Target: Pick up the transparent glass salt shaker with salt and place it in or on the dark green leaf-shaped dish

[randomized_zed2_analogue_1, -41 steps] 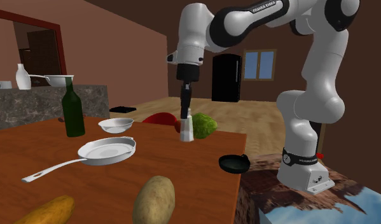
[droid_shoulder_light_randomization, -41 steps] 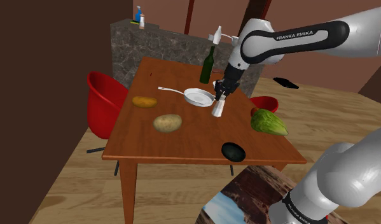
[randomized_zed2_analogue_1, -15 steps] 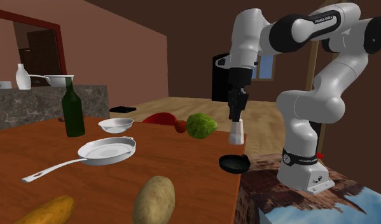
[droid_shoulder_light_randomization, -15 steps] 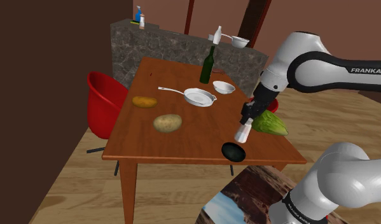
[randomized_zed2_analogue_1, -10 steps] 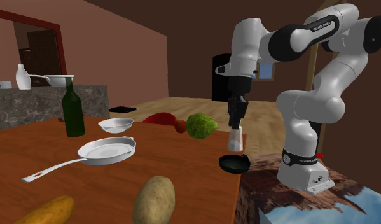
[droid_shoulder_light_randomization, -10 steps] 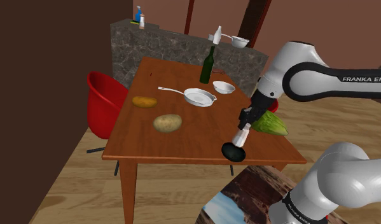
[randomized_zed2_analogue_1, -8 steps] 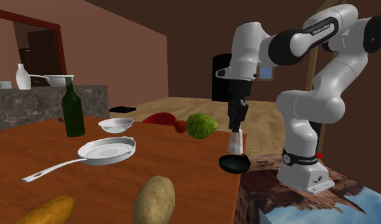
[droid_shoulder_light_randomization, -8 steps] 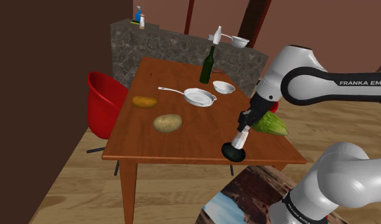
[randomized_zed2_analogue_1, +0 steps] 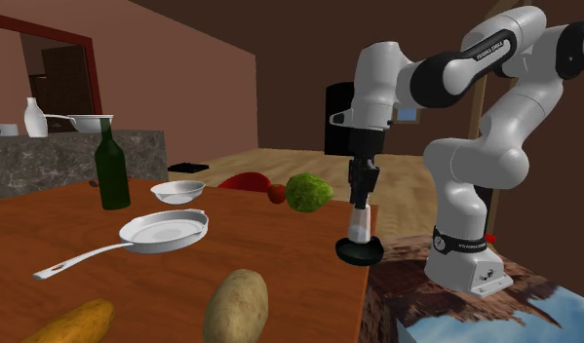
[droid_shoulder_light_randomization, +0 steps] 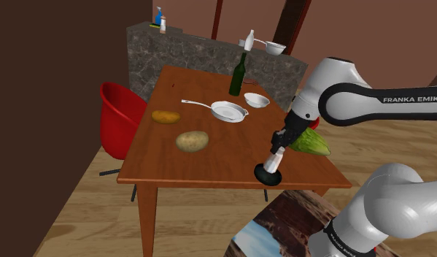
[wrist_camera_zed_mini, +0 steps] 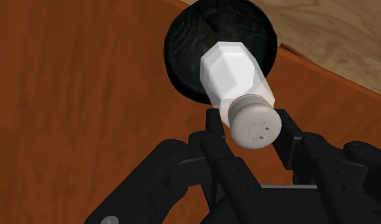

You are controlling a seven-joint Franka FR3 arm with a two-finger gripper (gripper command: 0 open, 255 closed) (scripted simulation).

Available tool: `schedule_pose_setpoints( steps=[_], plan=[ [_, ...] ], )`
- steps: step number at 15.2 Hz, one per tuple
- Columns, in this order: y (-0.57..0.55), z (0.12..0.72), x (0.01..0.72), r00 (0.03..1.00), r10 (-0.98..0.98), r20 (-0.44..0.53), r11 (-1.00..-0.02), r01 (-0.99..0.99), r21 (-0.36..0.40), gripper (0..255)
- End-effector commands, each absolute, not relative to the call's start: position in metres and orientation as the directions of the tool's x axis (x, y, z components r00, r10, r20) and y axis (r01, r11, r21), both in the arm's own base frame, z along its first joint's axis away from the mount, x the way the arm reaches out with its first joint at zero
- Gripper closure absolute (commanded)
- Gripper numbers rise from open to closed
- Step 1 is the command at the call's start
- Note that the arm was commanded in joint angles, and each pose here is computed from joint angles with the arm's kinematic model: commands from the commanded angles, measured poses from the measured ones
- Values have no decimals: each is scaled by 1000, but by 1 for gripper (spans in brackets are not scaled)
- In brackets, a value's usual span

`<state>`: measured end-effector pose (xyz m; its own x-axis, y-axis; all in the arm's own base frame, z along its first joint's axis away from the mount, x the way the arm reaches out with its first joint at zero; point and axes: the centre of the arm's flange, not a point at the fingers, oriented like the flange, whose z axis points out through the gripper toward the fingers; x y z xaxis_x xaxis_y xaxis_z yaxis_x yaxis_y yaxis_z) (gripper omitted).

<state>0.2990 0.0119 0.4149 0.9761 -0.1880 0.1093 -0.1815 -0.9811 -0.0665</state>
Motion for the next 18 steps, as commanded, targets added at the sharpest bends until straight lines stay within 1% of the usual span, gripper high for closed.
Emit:
schedule_pose_setpoints(
  steps=[1, 2, 7, 11, 18],
  plan=[
    [12, 415, 299, 976, -188, 109, -981, -182, -67, 255],
    [12, 415, 299, 976, -188, 109, -981, -182, -67, 0],
    [12, 415, 299, 976, -188, 109, -981, -182, -67, 0],
    [10, 464, 293, 976, -188, 109, -981, -182, -67, 0],
    [10, 464, 293, 976, -188, 109, -981, -182, -67, 0]
  ],
)
